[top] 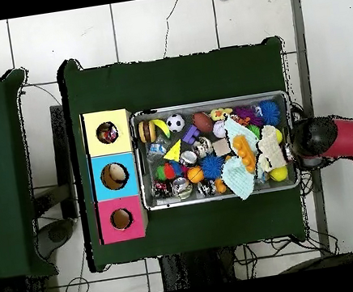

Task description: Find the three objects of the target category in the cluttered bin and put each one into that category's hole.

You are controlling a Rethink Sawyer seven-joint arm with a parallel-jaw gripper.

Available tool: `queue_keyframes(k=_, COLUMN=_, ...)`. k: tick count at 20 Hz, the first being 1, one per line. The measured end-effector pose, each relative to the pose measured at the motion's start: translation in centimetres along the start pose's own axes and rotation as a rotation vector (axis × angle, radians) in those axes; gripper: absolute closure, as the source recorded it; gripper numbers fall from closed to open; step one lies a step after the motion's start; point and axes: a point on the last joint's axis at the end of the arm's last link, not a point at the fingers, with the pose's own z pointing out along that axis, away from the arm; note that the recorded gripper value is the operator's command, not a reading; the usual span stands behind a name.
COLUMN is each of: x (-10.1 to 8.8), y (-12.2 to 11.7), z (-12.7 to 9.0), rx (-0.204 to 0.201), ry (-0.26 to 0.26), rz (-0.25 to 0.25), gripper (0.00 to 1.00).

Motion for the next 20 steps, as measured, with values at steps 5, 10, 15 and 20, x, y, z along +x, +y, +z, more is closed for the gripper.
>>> queue_keyframes(k=5, x=0.8, y=-1.4, z=-0.1, rx=-0.039, ry=-0.036, rz=0.032, gripper=1.0)
queue_keyframes(k=10, x=2.6, y=-4.8, z=0.5, rx=-0.059, ry=-0.08, rz=0.091, gripper=1.0)
queue_keyframes(k=15, x=3.1, y=-5.6, z=1.1, rx=-0.059, ry=-0.096, rz=0.106, gripper=1.0)
queue_keyframes(k=20, x=2.9, y=-4.9, z=1.3, rx=-0.059, ry=-0.107, rz=0.095, gripper=1.0)
